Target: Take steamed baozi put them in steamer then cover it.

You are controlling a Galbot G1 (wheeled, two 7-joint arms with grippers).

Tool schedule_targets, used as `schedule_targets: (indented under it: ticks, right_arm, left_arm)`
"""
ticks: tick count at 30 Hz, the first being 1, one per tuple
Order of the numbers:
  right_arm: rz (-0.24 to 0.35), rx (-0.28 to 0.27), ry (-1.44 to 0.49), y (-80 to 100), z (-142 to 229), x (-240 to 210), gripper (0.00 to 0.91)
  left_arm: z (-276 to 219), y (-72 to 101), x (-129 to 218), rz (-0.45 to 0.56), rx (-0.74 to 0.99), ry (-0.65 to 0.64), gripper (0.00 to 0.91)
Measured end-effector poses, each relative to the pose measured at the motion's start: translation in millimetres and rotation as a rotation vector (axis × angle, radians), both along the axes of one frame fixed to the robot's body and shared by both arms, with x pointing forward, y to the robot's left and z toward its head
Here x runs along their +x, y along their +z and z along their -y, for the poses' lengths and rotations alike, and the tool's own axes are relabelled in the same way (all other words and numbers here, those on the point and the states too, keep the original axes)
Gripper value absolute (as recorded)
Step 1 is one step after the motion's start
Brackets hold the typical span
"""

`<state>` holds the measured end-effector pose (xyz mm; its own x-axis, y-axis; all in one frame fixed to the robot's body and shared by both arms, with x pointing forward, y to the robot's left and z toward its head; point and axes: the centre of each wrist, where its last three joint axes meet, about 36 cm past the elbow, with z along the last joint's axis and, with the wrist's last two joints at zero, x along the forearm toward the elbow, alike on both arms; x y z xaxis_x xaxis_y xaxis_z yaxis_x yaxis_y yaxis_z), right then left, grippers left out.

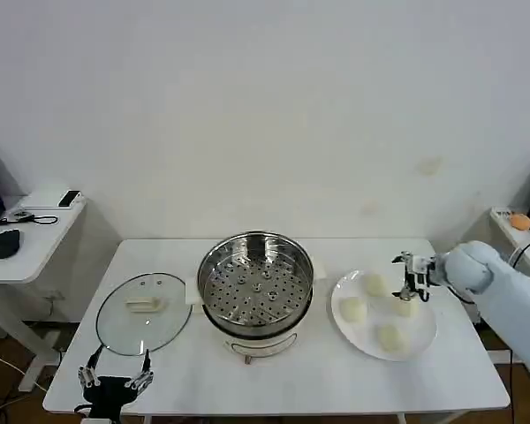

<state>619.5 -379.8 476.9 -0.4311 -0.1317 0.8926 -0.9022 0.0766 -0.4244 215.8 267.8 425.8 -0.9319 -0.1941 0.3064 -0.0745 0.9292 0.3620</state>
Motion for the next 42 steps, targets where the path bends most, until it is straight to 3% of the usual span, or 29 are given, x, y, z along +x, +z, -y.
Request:
schedule_targets:
  ticks: [21,26,42]
  right_arm:
    - [-0.067,-0.073,0.001,-30.2,-20.9,36.4,0.907]
    - [-0.08,-0.077,0.009,-34.6,-25.4,37.4,0.705]
    - [-0.095,-0.09,0.008,-34.3,-23.8,38.4,0.635]
  left_arm:
    - [-1.7,1.9,-0.9,0.002,0.012,0.008,0.907]
    - [-1.8,2.3,-0.8,0.003,0.013,0.008,0.907]
    - [-0.1,4.8,-1.6,0.008,0.008,0.01,0.907]
